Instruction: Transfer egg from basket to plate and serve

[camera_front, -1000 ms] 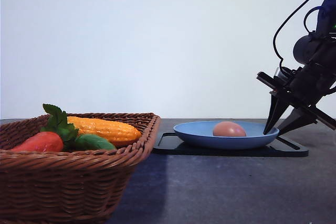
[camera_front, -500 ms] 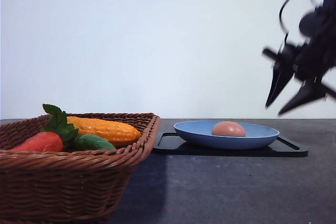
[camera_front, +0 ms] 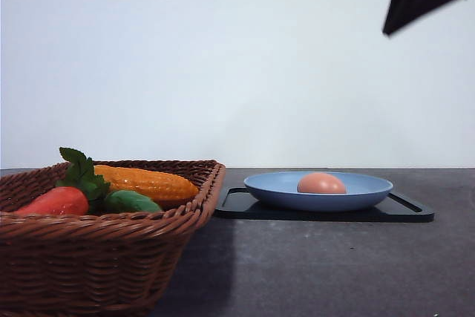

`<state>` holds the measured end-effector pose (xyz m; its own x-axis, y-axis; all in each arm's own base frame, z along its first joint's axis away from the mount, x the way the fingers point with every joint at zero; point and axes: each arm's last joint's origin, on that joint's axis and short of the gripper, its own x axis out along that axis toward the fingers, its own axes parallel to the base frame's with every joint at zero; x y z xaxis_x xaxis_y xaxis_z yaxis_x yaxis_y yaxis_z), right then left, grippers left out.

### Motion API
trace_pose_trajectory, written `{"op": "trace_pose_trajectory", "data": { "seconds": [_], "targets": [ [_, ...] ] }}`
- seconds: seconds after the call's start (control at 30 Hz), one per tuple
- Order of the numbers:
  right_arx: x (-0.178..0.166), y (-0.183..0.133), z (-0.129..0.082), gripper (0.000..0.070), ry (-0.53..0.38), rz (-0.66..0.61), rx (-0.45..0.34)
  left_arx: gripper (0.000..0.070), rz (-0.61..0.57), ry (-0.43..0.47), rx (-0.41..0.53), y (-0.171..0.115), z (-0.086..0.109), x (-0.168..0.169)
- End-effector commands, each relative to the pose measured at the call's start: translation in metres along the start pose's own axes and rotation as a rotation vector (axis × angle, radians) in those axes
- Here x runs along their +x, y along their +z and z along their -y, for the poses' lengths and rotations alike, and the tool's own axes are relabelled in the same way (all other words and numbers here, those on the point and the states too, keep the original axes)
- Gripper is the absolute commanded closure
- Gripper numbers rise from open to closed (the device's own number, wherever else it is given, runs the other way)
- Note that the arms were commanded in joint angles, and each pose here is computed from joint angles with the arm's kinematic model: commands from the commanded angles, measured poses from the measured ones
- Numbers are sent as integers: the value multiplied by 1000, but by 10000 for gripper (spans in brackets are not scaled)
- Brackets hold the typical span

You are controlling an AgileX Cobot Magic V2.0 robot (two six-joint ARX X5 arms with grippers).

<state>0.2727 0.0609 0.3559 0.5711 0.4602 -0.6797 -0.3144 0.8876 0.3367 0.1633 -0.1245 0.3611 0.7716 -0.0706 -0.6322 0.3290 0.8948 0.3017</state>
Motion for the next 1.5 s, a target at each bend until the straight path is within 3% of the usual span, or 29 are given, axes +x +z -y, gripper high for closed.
{"op": "trace_pose_trajectory", "data": {
  "seconds": [0.0,0.13,0.27,0.43,0.63,0.77,0.93,1.47],
  "targets": [
    [-6,-6,-11,700,7,21,-60,700,-15,13,-2,1,-4,6],
    [-23,-35,-35,700,-28,90,-150,700,-62,1,-67,-17,-18,23],
    [-32,-70,-46,700,-55,199,-223,700,-19,-66,-157,-44,-28,33],
    [-35,-115,-44,700,-61,372,-268,700,166,-186,-277,-83,-25,34],
    [-18,-160,-31,700,-26,543,-255,700,372,-216,-448,-130,-16,30],
    [-6,-180,-23,700,-2,595,-257,700,484,-222,-479,-148,-15,23],
    [4,-189,-18,700,-10,570,-259,700,543,-241,-551,-153,-17,11],
    [3,-188,-18,700,-5,586,-260,700,549,-241,-552,-153,-17,10]
  ]
}}
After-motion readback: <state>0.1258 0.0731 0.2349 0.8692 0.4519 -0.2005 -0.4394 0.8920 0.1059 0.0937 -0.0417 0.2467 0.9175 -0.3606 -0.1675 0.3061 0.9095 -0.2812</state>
